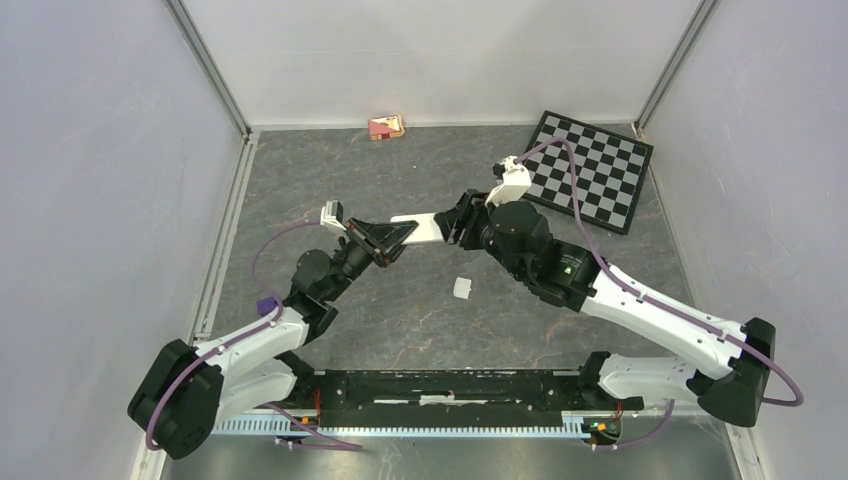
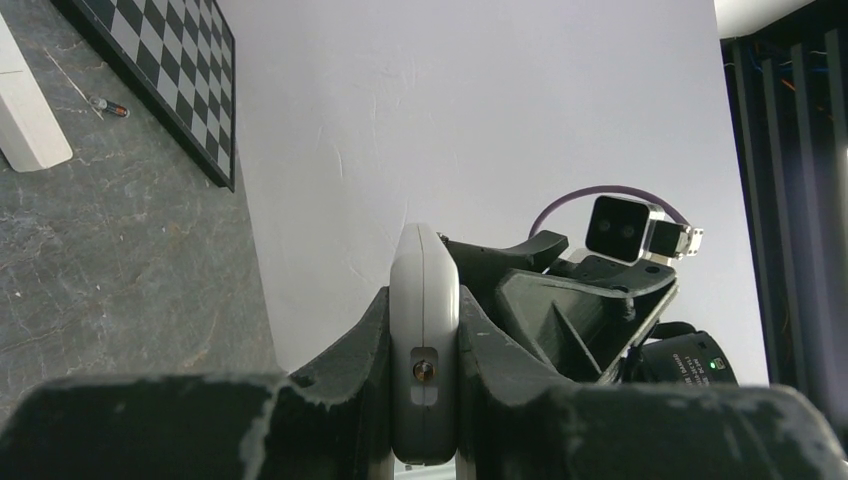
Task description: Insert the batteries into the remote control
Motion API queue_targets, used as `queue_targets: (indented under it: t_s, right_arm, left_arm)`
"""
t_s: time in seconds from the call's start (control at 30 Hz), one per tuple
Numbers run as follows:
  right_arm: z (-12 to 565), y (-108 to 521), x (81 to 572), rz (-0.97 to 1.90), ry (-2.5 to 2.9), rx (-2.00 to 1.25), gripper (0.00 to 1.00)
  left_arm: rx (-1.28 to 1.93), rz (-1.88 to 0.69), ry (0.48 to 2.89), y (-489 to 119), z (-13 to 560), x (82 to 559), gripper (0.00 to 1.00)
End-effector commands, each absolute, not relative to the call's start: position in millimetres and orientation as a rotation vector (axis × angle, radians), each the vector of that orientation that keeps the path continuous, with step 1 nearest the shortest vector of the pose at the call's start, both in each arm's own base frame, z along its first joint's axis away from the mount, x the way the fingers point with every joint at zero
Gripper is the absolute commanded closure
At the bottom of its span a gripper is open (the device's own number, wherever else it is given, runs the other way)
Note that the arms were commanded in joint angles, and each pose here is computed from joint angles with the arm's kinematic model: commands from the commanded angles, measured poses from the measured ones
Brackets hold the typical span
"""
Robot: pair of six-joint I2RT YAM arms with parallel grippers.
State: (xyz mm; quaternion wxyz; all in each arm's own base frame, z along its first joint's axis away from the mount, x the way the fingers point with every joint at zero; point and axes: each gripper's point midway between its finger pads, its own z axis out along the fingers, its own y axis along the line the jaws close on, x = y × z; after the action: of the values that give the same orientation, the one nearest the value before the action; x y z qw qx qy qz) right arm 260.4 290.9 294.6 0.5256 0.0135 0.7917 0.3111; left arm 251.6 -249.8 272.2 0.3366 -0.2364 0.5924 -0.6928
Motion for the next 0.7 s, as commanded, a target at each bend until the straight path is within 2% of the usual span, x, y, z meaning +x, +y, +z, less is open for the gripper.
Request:
queue_targets:
  t_s: [0.0,0.2,0.3,0.4,0.5,0.67]
  right_arm:
    - [328.2,289.3,258.1,0.797,1.845,0.034,0.42]
    - [354.4,290.4,249.5,0.893,1.808,0.054,0.35]
    - [361.6,280.0,246.0,0.892,1.789,0.075,0.16]
    - [369.9,271.0,242.1,0.924,1.741,0.107,0.06]
    - [373.1,264.7,239.5,0.95,1.733,0.161,0.02]
    - [366.1,272.7,235.3,1.111,1.709,0.291,0.02]
  left_arm:
    - [-0.572,-1.909,1.38,-241.7,309.0,246.1,0.98]
    - [-0.557,-1.939,1.318,-238.4,314.0,245.4,0.98]
    - [-0.56,-1.944,1.27,-233.5,319.7,246.0,0.98]
    - [-0.521,-1.92,1.234,-232.1,331.5,246.6,0.98]
    - [-0.509,-1.907,1.212,-230.0,337.5,247.4,0.98]
    - [-0.538,-1.955,1.094,-214.8,353.9,244.9,0.98]
